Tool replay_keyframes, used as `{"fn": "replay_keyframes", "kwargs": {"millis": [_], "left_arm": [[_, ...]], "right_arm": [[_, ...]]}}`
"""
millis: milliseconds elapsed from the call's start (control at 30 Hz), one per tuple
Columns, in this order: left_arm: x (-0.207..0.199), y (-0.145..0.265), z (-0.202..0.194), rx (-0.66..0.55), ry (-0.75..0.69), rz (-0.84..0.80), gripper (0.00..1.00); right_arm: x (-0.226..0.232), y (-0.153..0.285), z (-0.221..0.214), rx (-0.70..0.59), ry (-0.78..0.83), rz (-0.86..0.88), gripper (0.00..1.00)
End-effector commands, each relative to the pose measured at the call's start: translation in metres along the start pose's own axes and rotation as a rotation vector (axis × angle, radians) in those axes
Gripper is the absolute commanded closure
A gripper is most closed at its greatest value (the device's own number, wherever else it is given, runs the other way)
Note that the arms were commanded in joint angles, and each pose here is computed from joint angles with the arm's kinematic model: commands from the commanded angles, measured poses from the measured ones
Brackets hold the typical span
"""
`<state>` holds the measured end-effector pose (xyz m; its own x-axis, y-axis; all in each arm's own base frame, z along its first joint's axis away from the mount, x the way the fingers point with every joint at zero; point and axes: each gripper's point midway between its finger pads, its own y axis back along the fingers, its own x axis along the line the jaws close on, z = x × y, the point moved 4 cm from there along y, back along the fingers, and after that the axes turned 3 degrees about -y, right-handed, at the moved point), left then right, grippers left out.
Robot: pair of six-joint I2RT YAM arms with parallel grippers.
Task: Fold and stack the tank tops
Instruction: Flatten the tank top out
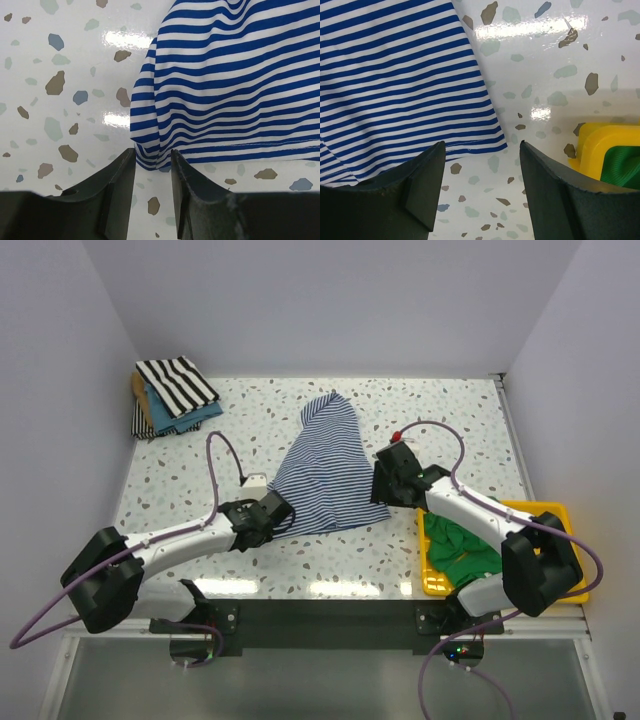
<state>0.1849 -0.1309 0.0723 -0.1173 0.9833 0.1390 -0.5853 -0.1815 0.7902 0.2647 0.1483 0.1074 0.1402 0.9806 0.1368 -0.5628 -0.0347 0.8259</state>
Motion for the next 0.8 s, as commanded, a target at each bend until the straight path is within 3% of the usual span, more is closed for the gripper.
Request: {"fn": "replay_keyframes", "kwargs": {"millis": [0,500,767], "left_arm": [[-0.005,0.001,0.011,-0.052,0.032,-0.002,0.62],[-0.006,-0.007,0.001,-0.05,0.021,0.016,0.66],[-0.008,-0.014,0.003,-0.067,-0.006,0.038,0.76]], "right_arm": [[0.001,0.001,0.002,-0.024,-0.007,0.013,0.36],[0.001,-0.001,-0.002,-0.015,-0.006,0.017,0.36],[-0.003,-0.001,-0.004,-0.013,-0.002,0.007,0.36]]}}
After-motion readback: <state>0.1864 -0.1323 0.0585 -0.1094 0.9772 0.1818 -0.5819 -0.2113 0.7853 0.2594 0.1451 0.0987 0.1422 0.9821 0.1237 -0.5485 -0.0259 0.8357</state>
